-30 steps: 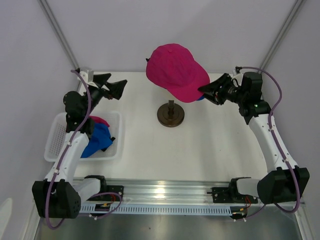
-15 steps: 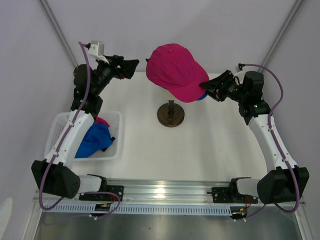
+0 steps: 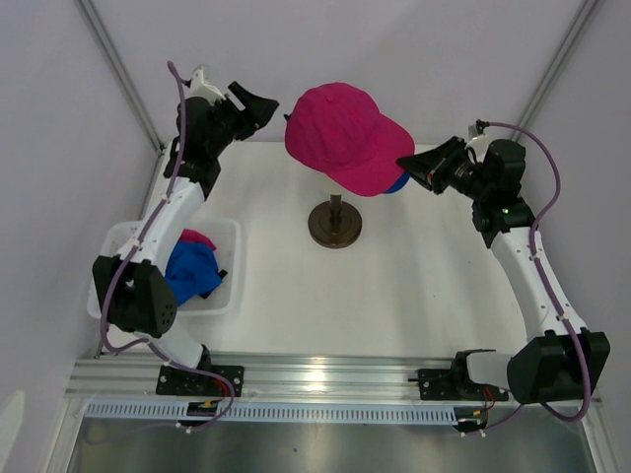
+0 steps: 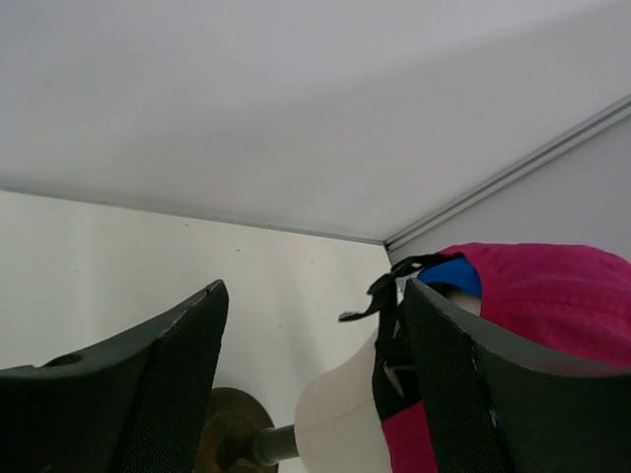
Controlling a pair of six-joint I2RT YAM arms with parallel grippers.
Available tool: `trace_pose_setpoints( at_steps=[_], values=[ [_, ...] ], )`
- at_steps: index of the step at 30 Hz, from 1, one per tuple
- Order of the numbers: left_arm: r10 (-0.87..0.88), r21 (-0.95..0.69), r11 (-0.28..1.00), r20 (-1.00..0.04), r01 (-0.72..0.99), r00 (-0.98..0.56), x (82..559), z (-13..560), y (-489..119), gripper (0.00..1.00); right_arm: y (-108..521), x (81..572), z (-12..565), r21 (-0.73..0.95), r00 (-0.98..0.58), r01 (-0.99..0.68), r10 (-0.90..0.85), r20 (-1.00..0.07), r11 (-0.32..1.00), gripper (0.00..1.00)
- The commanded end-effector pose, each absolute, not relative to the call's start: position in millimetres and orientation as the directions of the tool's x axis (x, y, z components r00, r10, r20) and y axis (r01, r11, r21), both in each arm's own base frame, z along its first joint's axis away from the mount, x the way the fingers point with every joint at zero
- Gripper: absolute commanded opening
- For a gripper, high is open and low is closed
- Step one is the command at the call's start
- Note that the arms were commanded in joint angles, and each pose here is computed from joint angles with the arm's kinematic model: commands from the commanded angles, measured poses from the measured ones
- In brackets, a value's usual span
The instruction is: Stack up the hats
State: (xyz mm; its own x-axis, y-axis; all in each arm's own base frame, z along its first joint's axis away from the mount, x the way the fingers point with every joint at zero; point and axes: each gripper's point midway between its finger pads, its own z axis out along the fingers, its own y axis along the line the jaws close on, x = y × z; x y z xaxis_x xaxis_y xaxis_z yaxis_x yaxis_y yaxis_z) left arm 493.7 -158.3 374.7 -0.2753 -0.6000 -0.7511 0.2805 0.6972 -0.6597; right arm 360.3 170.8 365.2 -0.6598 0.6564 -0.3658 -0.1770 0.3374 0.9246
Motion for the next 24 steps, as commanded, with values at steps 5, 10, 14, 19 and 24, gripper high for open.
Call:
trace_pose_setpoints(
  at_steps=[5,10,14,19,24],
  values=[
    [-0.597,-0.674,0.609,-0.736,0.417,-0.318,495,412,-193,0.73,169,367,376,0.912,-0.64,-0.198,0.658,-0.397,0.358,0.2],
    [-0.551,-0.651,0.631,-0.759,0.422,-0.347,492,399,-208,0.67,170,371,372,0.916,-0.645,-0.184,0.659,-0.387,0.358,0.23],
    [-0.548,-0.664,0.635,-0.747,0.395,-0.375,490,387,-216,0.59,171,373,371,0.919,-0.65,-0.181,0.659,-0.378,0.35,0.24],
    [-0.56,-0.679,0.638,-0.732,0.362,-0.387,485,380,-225,0.37,171,375,372,0.921,-0.648,-0.182,0.662,-0.376,0.345,0.22],
    [-0.602,-0.688,0.659,-0.724,0.303,-0.336,489,382,-212,0.01,169,373,376,0.918,-0.636,-0.184,0.669,-0.385,0.353,0.1]
  ],
)
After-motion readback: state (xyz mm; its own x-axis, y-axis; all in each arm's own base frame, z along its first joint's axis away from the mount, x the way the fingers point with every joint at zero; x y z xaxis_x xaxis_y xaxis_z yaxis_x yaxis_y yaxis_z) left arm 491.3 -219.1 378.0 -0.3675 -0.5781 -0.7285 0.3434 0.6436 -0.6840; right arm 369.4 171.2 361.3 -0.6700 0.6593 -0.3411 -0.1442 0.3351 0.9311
